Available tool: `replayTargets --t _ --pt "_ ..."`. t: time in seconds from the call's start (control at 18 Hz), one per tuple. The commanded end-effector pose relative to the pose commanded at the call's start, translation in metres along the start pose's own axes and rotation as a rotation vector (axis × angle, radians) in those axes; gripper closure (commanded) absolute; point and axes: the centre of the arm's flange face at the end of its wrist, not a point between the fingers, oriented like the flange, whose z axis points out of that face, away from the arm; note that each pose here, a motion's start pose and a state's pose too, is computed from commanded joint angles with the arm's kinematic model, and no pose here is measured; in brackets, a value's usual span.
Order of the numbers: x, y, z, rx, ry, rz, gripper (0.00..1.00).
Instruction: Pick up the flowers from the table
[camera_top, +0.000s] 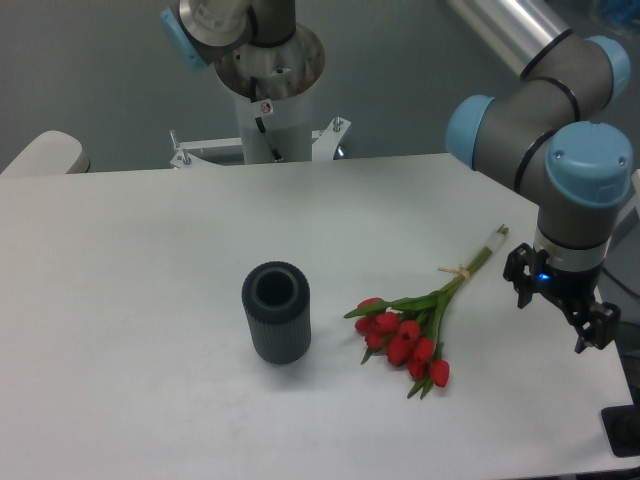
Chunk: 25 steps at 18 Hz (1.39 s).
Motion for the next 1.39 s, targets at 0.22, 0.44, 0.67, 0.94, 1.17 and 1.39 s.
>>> replayTargets --t 0.22,0.44,0.67,0.94,1.17,1.39 --pt "0.014 0.001 0.012 -0.028 0.042 -0.115 0.0" --pt "0.036 0.005 0.041 -0.062 0.114 -0.166 0.0" --pt "0.058 0.004 0.059 -0.05 0.176 -0.194 0.0" --pt "0.079 0.005 0.067 0.034 0.204 -0.202 0.0" --pt "0.096 0.012 0.076 0.096 0.225 -0.184 0.0" --pt "0.123 0.01 0.086 0.1 0.215 -0.187 0.0"
